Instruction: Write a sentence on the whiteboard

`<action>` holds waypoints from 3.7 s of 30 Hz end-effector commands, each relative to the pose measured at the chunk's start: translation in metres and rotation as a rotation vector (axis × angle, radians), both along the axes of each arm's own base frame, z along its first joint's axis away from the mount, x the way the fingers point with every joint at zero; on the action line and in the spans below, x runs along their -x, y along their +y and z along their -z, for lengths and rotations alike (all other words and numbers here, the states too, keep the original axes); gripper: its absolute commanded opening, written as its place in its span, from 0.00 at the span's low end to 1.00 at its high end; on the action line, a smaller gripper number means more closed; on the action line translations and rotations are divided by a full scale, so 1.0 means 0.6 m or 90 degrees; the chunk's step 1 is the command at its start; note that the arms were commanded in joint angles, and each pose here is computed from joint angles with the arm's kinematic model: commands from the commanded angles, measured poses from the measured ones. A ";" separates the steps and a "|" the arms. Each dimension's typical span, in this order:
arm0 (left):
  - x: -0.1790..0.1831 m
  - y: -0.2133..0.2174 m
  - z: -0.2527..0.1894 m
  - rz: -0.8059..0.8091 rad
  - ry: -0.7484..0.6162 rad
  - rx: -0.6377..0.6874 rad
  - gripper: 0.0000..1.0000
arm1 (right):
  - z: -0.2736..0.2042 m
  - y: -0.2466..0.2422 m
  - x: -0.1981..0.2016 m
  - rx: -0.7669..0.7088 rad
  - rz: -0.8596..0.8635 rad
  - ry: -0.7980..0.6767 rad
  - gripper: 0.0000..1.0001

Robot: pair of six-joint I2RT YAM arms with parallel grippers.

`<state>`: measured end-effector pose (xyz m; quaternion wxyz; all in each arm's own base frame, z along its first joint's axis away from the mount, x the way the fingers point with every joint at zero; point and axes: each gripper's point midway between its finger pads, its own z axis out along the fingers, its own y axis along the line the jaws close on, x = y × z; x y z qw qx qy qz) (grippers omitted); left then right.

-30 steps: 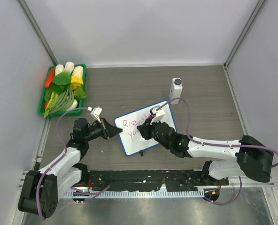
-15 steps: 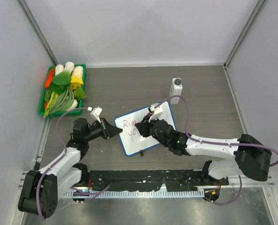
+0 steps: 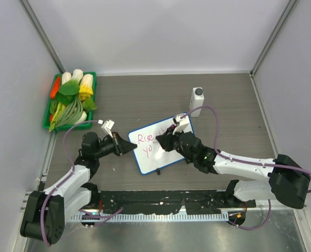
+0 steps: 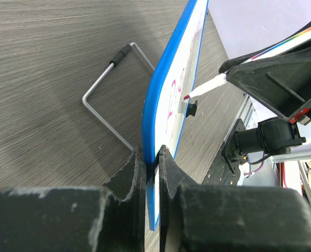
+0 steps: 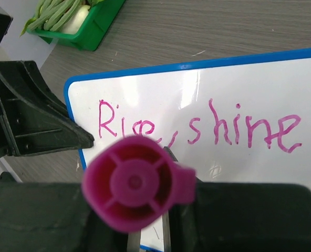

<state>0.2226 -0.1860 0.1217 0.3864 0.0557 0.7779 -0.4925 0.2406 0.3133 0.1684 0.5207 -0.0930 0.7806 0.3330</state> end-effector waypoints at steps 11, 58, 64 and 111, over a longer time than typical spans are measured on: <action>-0.019 0.013 0.005 -0.026 -0.046 -0.035 0.00 | 0.002 0.010 0.015 -0.049 -0.025 0.011 0.01; -0.018 0.013 0.005 -0.026 -0.046 -0.034 0.00 | 0.057 -0.023 0.020 0.004 0.001 0.035 0.01; -0.018 0.013 0.005 -0.025 -0.045 -0.034 0.00 | 0.041 -0.029 0.007 0.014 0.025 0.013 0.01; -0.018 0.012 0.005 -0.025 -0.046 -0.034 0.00 | -0.005 -0.020 0.010 -0.012 0.004 0.001 0.01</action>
